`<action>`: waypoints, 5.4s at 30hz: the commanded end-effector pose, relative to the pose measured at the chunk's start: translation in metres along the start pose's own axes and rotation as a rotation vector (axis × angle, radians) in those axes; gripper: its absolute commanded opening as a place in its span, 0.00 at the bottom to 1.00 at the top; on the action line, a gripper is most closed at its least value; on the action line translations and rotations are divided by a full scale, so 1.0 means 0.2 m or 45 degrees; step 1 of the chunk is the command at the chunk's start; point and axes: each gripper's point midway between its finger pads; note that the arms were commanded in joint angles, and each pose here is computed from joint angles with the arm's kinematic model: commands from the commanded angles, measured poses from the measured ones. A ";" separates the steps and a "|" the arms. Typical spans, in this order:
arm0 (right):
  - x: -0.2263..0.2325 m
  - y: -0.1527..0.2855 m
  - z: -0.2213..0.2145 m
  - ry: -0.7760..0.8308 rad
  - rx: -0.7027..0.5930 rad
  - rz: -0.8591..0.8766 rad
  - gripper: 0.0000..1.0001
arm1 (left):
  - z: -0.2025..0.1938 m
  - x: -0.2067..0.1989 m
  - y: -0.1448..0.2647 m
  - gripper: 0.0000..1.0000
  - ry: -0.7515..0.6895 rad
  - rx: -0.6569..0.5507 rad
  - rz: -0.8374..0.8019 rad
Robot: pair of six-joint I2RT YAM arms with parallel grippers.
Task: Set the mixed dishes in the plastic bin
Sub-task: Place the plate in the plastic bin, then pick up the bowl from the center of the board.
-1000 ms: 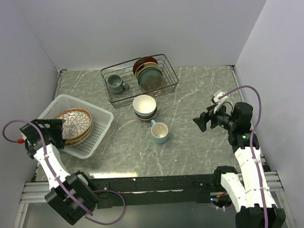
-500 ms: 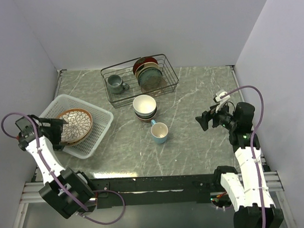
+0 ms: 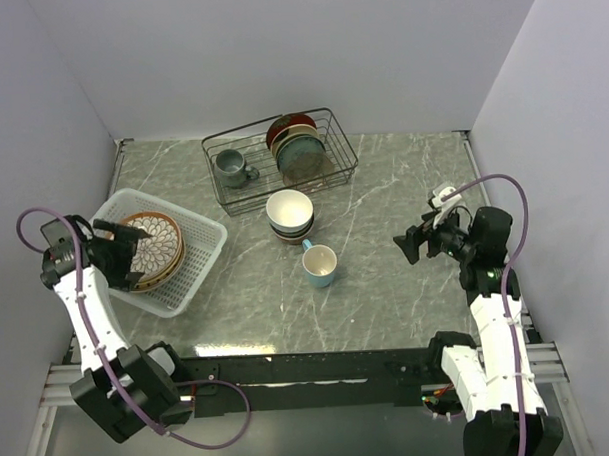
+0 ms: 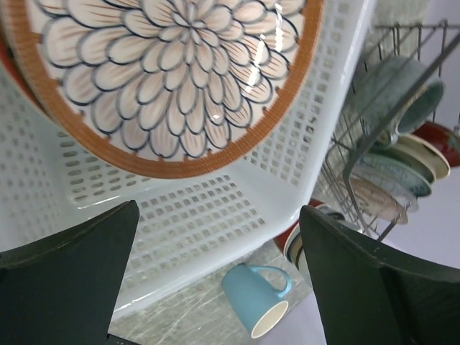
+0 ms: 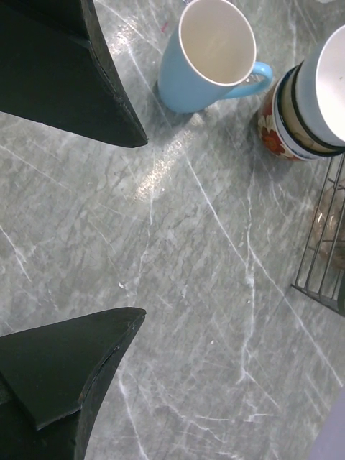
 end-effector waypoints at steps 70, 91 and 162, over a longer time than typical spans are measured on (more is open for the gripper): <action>0.96 -0.95 0.26 0.991 0.407 0.668 0.79 | -0.42 -0.54 0.27 0.99 -1.153 -0.218 -0.906; 1.00 -1.14 0.01 0.949 0.612 0.728 0.26 | -0.42 -0.53 0.27 0.99 -1.155 -0.217 -0.904; 1.27 -0.50 0.18 1.408 0.363 0.986 0.02 | -1.29 -0.62 0.15 0.01 -1.096 0.242 -0.460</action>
Point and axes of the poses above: each gripper's point midway between its finger pads, its own y axis back along the fingers, its own x axis along the line the jaws close on, z = x × y, and after that the axes turned 4 degrees about -y, right-handed
